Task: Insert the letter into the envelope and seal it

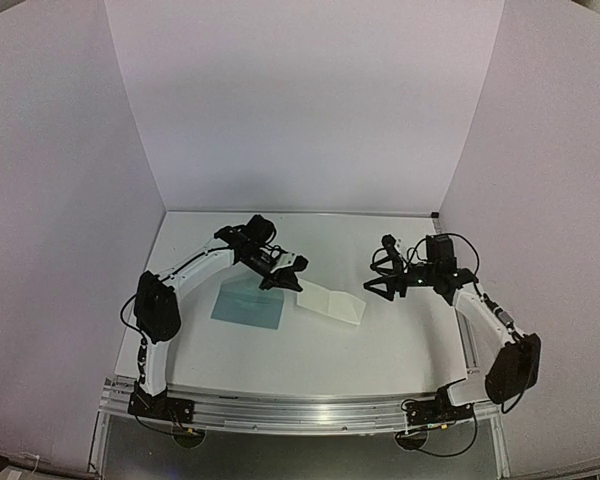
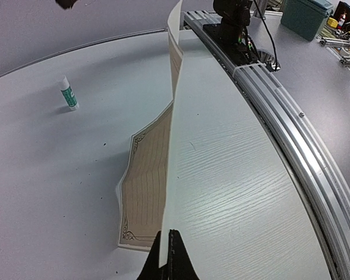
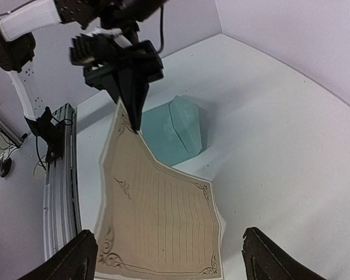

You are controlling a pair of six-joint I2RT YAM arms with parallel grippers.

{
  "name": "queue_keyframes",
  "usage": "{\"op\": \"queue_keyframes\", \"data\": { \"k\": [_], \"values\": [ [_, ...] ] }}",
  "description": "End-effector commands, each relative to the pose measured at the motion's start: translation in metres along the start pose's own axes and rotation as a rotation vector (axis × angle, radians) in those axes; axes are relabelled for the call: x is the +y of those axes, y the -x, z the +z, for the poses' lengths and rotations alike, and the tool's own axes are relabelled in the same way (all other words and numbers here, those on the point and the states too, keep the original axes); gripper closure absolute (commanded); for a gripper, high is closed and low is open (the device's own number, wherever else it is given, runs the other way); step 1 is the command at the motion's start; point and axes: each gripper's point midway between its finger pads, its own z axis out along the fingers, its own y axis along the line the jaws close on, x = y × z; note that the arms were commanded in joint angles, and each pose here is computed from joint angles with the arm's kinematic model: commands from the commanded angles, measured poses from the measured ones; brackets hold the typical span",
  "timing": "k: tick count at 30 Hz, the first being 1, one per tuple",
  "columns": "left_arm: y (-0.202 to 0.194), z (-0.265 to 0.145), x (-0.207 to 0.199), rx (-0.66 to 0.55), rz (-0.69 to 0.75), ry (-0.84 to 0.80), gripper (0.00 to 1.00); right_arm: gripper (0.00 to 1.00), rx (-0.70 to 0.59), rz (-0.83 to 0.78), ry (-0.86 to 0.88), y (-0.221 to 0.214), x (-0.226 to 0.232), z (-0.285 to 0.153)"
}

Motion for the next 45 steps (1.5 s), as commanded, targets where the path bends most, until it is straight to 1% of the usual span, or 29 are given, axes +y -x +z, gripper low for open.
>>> {"op": "queue_keyframes", "data": {
  "k": [1, 4, 9, 12, 16, 18, 20, 24, 29, 30, 31, 32, 33, 34, 35, 37, 38, 40, 42, 43, 45],
  "values": [
    [0.016, -0.01, -0.006, -0.037, 0.003, 0.002, 1.0, 0.16, -0.061, -0.032, 0.065, 0.013, 0.033, -0.014],
    [0.017, -0.011, -0.004, -0.039, -0.013, 0.005, 1.0, 0.16, -0.053, 0.021, 0.041, 0.001, 0.033, -0.012],
    [0.015, -0.009, -0.004, -0.038, -0.035, 0.003, 1.0, 0.16, -0.017, 0.02, -0.008, -0.021, 0.043, 0.009],
    [0.014, -0.009, -0.006, -0.036, -0.042, -0.001, 1.0, 0.16, 0.0, 0.07, -0.04, -0.04, 0.038, 0.017],
    [0.011, -0.009, -0.009, -0.031, -0.049, -0.008, 1.0, 0.16, -0.049, 0.071, -0.058, -0.04, 0.034, 0.027],
    [0.01, -0.008, -0.011, -0.029, -0.056, -0.014, 1.0, 0.19, -0.051, 0.074, -0.071, -0.039, 0.03, 0.036],
    [0.008, -0.008, -0.012, -0.026, -0.065, -0.016, 1.0, 0.28, -0.053, 0.098, -0.086, -0.038, 0.022, 0.042],
    [0.004, -0.007, -0.013, -0.019, -0.082, -0.008, 1.0, 0.61, -0.058, 0.153, -0.055, -0.037, 0.017, 0.052],
    [0.002, -0.007, -0.014, -0.013, -0.099, -0.003, 1.0, 0.88, -0.032, 0.248, -0.036, -0.044, 0.013, 0.061],
    [0.001, -0.007, -0.013, -0.01, -0.106, -0.001, 1.0, 0.96, -0.023, 0.279, -0.022, -0.047, 0.013, 0.063],
    [-0.001, -0.006, -0.013, -0.008, -0.115, 0.003, 1.0, 0.99, -0.009, 0.32, -0.009, -0.051, 0.011, 0.068],
    [-0.002, -0.005, -0.012, -0.006, -0.123, 0.008, 0.98, 1.0, 0.006, 0.359, 0.005, -0.055, 0.01, 0.072],
    [-0.003, -0.005, -0.011, -0.005, -0.128, 0.017, 0.92, 1.0, 0.018, 0.392, 0.02, -0.058, 0.009, 0.076],
    [-0.006, -0.004, -0.011, -0.002, -0.146, 0.024, 0.79, 1.0, 0.029, 0.429, 0.033, -0.061, 0.008, 0.079],
    [-0.008, -0.004, -0.01, 0.004, -0.145, 0.038, 0.62, 1.0, 0.051, 0.47, 0.052, -0.068, 0.008, 0.084],
    [-0.01, -0.007, -0.008, 0.017, -0.132, 0.066, 0.39, 1.0, 0.079, 0.525, 0.054, -0.075, 0.005, 0.087],
    [-0.013, -0.008, -0.008, 0.028, -0.13, 0.079, 0.34, 1.0, 0.096, 0.553, 0.049, -0.08, 0.004, 0.089],
    [-0.015, -0.013, -0.005, 0.047, -0.12, 0.114, 0.17, 1.0, 0.121, 0.61, 0.026, -0.09, -0.001, 0.091],
    [-0.02, -0.017, -0.004, 0.068, -0.109, 0.145, 0.04, 1.0, 0.146, 0.673, -0.009, -0.103, -0.007, 0.094],
    [-0.02, -0.021, -0.002, 0.076, -0.092, 0.172, 0.01, 1.0, 0.157, 0.705, -0.033, -0.11, -0.011, 0.095],
    [-0.025, -0.024, -0.001, 0.085, -0.076, 0.211, 0.0, 1.0, 0.18, 0.783, -0.066, -0.125, -0.016, 0.097]
  ]
}}
